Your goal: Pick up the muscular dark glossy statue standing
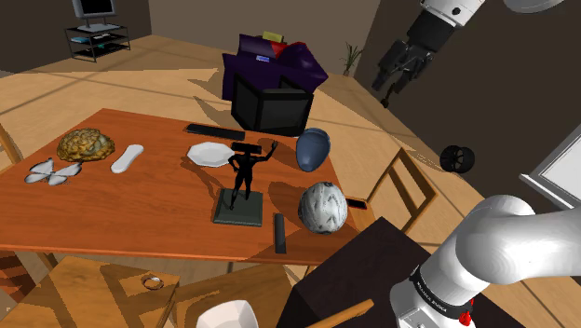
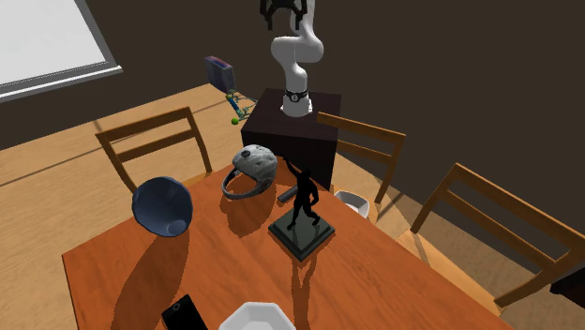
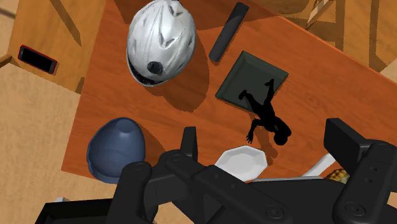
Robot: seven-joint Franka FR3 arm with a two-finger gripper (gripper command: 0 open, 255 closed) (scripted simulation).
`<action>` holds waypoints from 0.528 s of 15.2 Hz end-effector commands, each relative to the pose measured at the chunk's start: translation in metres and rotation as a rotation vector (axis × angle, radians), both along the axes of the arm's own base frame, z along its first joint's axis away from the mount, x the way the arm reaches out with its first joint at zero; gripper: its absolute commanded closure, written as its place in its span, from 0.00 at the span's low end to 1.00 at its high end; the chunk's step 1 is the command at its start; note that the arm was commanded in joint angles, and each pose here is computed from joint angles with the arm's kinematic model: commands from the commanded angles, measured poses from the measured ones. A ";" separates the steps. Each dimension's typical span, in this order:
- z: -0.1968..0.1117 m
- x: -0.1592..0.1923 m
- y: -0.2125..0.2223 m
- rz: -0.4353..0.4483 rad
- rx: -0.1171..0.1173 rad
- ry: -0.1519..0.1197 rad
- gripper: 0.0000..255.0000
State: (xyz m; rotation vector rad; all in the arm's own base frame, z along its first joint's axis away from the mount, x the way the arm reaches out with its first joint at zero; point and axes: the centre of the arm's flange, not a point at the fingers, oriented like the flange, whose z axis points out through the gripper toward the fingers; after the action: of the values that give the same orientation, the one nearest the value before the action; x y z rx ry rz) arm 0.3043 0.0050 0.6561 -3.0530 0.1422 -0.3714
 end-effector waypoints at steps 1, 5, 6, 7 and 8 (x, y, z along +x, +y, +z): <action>0.000 0.000 0.000 0.000 0.000 0.000 0.00; -0.031 0.044 0.011 0.005 0.014 0.022 0.00; -0.038 0.055 0.014 0.006 0.017 0.028 0.00; -0.046 0.066 0.017 0.007 0.020 0.034 0.00; -0.054 0.076 0.019 0.008 0.024 0.039 0.00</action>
State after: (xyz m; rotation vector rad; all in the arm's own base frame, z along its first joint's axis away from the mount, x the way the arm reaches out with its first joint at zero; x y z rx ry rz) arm 0.3700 0.0215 0.6102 -3.0404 0.1360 -0.3148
